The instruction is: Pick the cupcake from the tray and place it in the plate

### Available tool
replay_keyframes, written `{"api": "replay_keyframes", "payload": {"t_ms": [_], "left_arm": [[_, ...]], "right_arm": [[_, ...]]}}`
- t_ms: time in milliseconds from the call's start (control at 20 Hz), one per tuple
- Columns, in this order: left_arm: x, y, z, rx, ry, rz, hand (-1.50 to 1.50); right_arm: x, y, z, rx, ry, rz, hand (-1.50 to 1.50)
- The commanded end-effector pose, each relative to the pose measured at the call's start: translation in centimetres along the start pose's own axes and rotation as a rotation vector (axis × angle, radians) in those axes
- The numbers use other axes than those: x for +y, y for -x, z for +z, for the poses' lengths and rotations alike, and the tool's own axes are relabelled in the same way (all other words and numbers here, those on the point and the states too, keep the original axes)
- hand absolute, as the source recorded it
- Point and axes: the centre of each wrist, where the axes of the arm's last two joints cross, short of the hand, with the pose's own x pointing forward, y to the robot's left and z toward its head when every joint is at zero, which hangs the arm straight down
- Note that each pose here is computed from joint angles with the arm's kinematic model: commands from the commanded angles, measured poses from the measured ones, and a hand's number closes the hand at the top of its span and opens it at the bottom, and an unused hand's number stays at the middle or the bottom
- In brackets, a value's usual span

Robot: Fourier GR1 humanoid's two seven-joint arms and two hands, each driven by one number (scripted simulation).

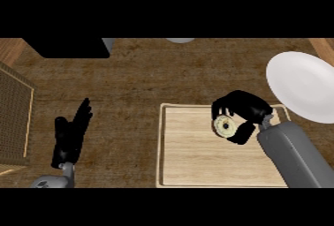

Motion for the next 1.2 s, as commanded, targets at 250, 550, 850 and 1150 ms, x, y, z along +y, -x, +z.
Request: {"api": "replay_keyframes", "payload": {"t_ms": [250,550,850,1150], "left_arm": [[0.5,-1.2,1.6,-0.017,0.011,0.004,0.00],[0.0,-0.7,0.6,0.000,-0.008,0.004,0.00],[-0.1,-0.1,0.3,0.018,-0.016,0.011,0.00],[0.8,-1.3,-0.1,-0.003,-0.019,-0.008,0.00]], "right_arm": [[-0.2,5.2,1.3,0.186,0.208,-0.019,1.50],[-1.9,7.1,3.2,0.316,0.459,0.018,1.50],[-6.7,4.7,5.6,0.246,0.699,0.005,1.50],[-9.1,5.7,8.1,0.376,0.963,0.012,1.50]]}}
